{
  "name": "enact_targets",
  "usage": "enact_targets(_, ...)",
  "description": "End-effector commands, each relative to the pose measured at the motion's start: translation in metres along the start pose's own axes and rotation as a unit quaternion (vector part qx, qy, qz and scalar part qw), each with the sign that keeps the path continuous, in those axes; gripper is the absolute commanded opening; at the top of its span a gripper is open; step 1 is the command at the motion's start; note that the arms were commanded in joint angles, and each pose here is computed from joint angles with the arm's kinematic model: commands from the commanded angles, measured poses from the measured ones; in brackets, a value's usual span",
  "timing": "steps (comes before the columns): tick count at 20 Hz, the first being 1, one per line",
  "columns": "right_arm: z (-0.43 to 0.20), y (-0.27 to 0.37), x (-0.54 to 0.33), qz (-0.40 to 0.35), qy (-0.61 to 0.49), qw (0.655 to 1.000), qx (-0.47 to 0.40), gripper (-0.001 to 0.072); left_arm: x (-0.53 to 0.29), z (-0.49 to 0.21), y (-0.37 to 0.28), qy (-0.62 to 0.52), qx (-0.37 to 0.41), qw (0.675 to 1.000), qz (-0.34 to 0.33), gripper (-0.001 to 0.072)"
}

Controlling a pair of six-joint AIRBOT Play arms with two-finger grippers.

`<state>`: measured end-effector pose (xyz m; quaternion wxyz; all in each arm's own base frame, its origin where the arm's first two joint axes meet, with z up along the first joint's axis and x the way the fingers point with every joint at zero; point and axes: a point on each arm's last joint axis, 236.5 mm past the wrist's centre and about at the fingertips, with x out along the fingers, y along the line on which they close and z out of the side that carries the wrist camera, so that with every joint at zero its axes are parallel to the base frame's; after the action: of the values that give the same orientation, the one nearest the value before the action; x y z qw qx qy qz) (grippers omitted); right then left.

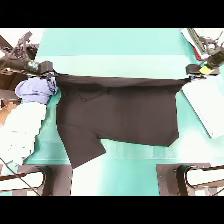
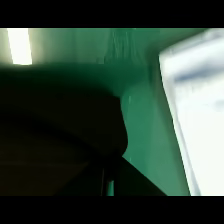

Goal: Fold the shirts.

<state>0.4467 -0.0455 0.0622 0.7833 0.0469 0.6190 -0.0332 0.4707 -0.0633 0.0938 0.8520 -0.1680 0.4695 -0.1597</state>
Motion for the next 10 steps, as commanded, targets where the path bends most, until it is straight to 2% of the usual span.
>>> enact_targets(1, 0.05, 0.006, 0.026, 0.003, -0.084, 0.996, 0.004, 0.0019, 0.022, 0.052, 0.025, -0.108, -0.009, 0.994, 0.02, 0.0022)
enact_targets(5, 0.085, 0.02, 0.017, 0.007, -0.159, 0.987, -0.003, 0.0018, 0.023, 0.079, 0.029, -0.164, 0.03, 0.986, 0.025, 0.0022)
enact_targets(7, 0.082, 0.026, 0.018, 0.01, -0.154, 0.988, -0.009, 0.0019, 0.034, 0.067, 0.038, -0.137, 0.041, 0.989, 0.035, 0.0022)
enact_targets(10, 0.054, 0.035, 0.027, 0.009, -0.096, 0.995, -0.022, 0.0019, 0.049, 0.022, 0.038, -0.04, 0.11, 0.993, 0.025, 0.0022)
